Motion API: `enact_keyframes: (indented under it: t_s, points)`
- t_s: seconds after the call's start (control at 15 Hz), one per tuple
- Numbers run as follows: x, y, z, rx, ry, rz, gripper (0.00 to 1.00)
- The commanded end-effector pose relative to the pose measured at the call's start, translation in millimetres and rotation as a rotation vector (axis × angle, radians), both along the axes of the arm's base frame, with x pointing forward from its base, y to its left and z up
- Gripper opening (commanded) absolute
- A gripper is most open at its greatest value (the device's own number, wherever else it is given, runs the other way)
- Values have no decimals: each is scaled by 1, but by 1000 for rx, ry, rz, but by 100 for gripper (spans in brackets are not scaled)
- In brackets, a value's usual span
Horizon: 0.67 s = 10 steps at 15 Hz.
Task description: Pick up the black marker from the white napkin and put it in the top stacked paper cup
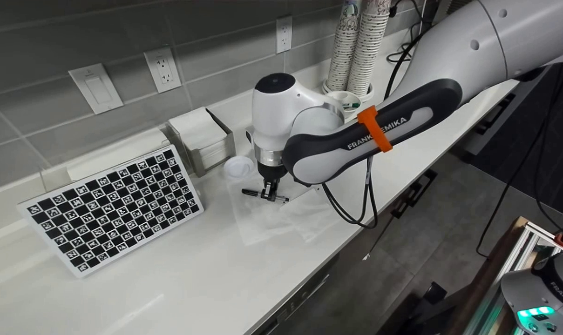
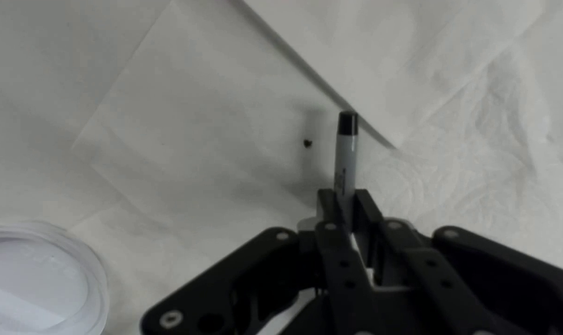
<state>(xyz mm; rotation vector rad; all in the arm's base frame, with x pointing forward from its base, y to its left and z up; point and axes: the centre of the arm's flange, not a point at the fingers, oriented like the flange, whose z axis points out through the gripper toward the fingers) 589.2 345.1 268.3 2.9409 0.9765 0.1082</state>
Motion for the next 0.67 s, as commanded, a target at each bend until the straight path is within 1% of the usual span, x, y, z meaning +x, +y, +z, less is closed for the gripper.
enact_keyframes:
  t_s: [0.0,0.07,0.2,0.33,0.47,0.53,0.6]
  points:
    - [-20,-12,54,21,-47,-3,3]
    - [-19,-17,67,25,-83,-27,3]
    - [-6,-39,95,80,-144,-143,3]
    - [8,-67,122,139,-155,-234,3]
    - [12,-93,144,199,-173,-325,3]
    - [24,-68,129,147,-155,-248,12]
    - [27,-82,139,164,-163,-280,12]
